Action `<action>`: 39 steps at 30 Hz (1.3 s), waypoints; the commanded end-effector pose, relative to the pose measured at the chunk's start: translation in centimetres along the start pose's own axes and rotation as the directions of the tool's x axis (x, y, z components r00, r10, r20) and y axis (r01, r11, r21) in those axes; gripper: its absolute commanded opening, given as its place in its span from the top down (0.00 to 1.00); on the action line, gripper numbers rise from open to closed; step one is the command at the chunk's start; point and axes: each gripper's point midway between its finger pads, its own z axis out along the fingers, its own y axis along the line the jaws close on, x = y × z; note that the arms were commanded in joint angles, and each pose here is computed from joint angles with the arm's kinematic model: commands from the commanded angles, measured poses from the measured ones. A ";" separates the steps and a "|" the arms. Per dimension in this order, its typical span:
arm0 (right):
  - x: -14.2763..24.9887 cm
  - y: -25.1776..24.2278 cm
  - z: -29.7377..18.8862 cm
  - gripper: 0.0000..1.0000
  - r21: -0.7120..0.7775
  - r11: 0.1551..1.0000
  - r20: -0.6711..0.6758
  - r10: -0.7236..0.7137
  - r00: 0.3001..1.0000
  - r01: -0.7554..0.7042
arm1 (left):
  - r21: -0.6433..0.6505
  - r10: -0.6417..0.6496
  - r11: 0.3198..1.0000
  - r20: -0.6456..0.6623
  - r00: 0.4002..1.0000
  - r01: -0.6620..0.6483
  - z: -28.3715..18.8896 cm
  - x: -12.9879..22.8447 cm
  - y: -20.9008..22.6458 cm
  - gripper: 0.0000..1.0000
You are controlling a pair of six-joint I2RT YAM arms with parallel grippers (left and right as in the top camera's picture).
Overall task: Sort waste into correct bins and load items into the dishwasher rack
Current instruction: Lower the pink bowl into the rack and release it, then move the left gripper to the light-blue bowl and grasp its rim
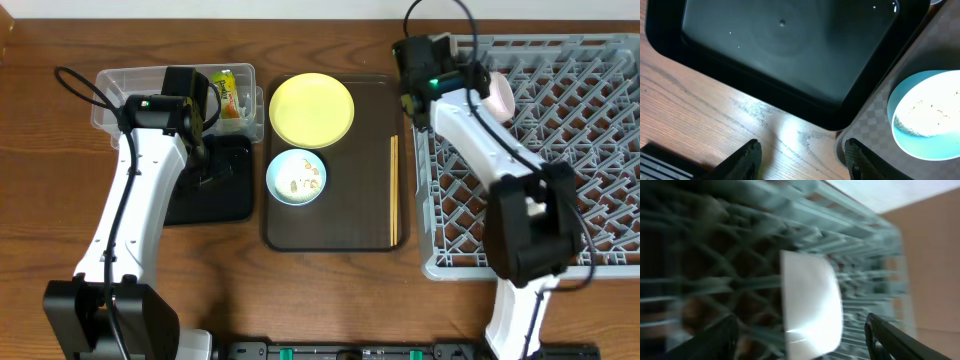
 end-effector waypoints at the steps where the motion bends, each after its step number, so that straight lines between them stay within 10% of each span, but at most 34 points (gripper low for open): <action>1: -3.6 0.3 -5.4 0.17 -0.331 0.933 0.094 0.180 0.979 -0.140 | -0.001 -0.021 1.000 0.028 0.999 0.021 -0.7 -0.3 0.3 0.41; 12: -3.8 6.3 -15.5 0.18 -0.818 0.574 0.090 0.171 0.981 -0.025 | -0.003 -0.005 1.000 0.025 1.000 0.005 -0.7 -0.3 0.3 0.35; 28: 4.7 -0.4 -11.3 0.23 -0.698 0.636 -0.314 0.140 0.939 -0.328 | 0.137 0.378 0.905 0.169 0.910 -0.402 -2.0 3.3 -10.7 0.30; 39: 8.1 -7.6 -11.1 0.01 -0.641 0.677 -0.352 0.160 0.922 -0.362 | 0.139 0.491 0.847 0.165 0.856 -0.513 0.4 5.7 -15.3 0.28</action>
